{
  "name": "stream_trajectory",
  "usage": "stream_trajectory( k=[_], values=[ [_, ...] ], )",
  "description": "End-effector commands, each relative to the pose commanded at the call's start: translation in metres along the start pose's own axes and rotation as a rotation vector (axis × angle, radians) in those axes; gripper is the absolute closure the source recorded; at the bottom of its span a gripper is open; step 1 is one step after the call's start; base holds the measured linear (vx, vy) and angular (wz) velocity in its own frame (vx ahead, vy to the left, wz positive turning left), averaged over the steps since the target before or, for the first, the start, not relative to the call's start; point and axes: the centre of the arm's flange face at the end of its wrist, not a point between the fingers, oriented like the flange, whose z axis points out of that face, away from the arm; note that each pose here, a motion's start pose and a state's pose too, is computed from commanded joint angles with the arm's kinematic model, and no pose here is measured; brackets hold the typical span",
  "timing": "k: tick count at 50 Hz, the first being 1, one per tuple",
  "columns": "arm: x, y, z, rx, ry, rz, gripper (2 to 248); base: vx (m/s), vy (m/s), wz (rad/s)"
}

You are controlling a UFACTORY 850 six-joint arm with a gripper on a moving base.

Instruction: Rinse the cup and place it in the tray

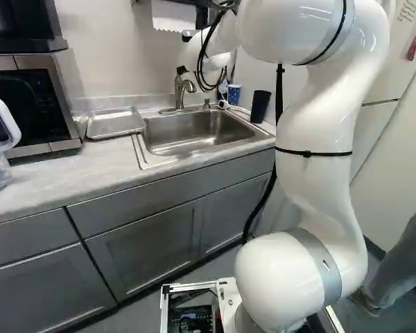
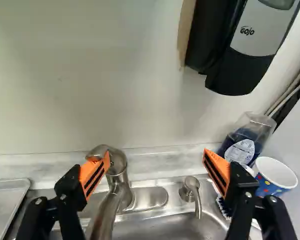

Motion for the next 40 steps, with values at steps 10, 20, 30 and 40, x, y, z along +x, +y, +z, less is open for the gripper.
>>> stream_trajectory(
  k=[10, 20, 30, 40],
  values=[
    [0.0030, -0.0001, 0.0000, 0.000, 0.033, 0.000, 3, 0.000, 0.000, 0.000],
    [0.0064, -0.0001, -0.0002, 0.000, 0.071, 0.000, 3, 0.000, 0.000, 0.000],
    [0.0068, -0.0001, -0.0002, 0.000, 0.075, 0.000, 3, 0.000, 0.000, 0.000],
    [0.0068, -0.0001, -0.0002, 0.000, 0.075, 0.000, 3, 0.000, 0.000, 0.000]
  ],
)
